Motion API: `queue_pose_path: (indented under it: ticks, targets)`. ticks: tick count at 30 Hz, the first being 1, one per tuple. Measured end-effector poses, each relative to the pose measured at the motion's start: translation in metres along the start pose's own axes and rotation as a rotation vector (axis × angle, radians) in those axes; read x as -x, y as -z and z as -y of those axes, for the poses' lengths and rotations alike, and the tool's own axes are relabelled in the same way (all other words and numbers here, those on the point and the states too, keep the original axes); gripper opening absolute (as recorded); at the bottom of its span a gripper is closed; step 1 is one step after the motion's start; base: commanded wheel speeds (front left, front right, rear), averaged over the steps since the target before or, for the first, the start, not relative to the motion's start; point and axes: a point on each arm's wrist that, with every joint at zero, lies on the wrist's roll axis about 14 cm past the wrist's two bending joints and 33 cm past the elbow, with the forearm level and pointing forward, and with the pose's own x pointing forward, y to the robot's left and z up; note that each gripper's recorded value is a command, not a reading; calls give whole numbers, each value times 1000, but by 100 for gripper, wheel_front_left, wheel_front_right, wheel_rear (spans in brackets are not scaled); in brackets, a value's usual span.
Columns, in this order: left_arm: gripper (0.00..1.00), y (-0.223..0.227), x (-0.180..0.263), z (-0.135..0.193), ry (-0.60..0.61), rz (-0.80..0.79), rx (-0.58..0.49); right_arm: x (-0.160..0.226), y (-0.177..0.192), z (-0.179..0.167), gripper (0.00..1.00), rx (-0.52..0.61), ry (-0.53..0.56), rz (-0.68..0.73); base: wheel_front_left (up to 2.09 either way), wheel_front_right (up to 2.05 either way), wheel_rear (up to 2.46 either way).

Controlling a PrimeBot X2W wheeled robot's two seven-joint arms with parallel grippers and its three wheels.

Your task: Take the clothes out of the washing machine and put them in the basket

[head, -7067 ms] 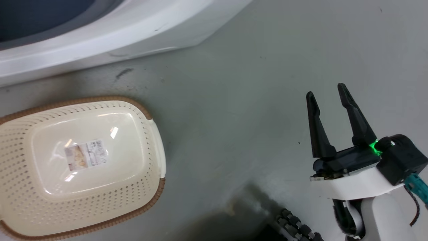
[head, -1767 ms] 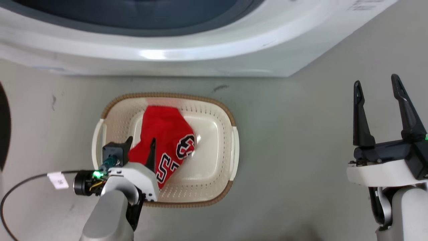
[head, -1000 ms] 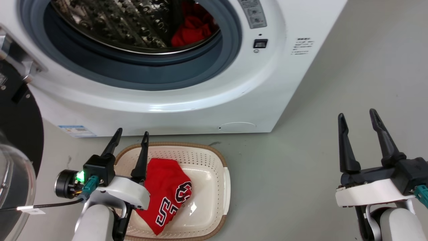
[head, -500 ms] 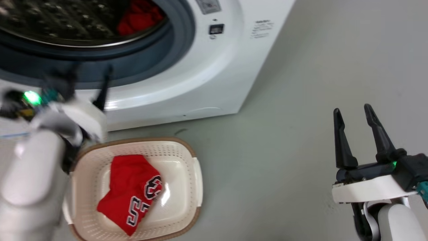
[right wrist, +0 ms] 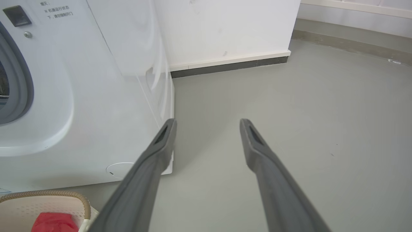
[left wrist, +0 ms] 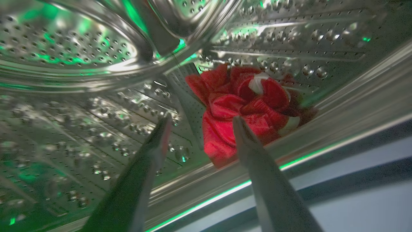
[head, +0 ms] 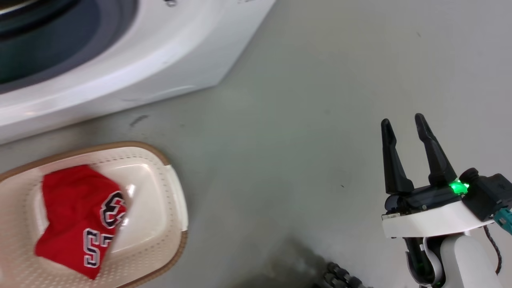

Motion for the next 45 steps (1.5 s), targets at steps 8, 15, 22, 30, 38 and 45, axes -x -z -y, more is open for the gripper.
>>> queue_pose_path:
  ticks: [8,15,22,30,38,45]
  targets:
    - [100,28,-61,5,40,-221,93,10,23,23,100,13,83,-90,0,0,0]
    - [100,51,-93,15,45,-315,150,14,38,34,100,16,127,-140,0,0,0]
    - [100,78,-101,13,28,-420,148,12,40,35,100,14,133,-143,0,0,0]
    - [0,101,-105,20,46,-500,164,11,46,34,100,17,130,-160,0,0,0]
    - [0,88,-108,14,34,-409,152,4,41,30,100,15,113,-137,0,0,0]
    - [0,40,-102,4,20,-215,149,-5,22,24,100,31,77,-79,0,0,0]
